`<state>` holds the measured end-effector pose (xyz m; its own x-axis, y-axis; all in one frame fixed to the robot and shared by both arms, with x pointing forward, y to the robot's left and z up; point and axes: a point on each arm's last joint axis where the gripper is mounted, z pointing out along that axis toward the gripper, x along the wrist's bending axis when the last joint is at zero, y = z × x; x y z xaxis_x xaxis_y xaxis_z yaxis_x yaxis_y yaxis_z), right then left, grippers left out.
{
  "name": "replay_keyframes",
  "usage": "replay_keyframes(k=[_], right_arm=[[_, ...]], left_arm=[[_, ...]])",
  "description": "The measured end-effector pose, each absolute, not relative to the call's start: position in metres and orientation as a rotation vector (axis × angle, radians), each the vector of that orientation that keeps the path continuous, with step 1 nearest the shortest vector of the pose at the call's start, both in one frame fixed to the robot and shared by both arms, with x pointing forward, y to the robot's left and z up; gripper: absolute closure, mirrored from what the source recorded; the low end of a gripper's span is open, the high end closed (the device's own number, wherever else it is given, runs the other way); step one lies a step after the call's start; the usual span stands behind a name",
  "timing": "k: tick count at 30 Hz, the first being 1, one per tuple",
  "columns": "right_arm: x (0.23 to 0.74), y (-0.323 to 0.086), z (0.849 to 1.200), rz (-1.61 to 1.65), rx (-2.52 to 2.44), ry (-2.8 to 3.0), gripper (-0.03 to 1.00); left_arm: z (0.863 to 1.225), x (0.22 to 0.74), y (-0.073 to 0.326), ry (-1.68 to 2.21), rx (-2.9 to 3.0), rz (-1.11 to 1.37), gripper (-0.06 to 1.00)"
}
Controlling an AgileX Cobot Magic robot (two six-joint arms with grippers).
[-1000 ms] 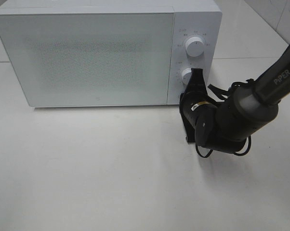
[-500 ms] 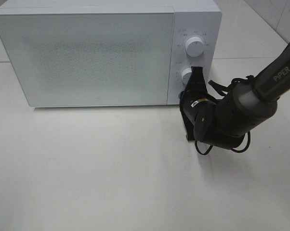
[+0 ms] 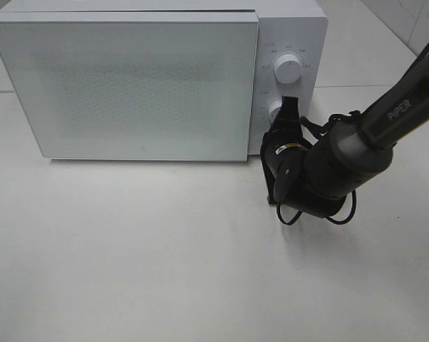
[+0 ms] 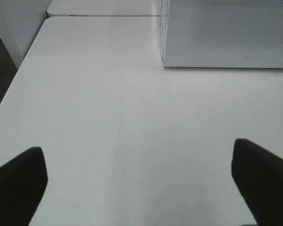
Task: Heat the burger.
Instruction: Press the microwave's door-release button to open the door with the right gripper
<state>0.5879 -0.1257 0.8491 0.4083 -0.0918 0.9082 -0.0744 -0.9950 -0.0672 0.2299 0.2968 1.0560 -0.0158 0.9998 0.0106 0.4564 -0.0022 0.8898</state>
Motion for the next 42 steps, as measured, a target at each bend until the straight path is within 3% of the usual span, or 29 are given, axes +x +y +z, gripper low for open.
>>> replay_keyframes(k=[42], right_arm=[[0.576,-0.134,0.861,-1.693,-2.652,-0.054,0.95]], left_arm=[[1.056,0.230,0.297,1.560,1.546,0.966,-0.05]])
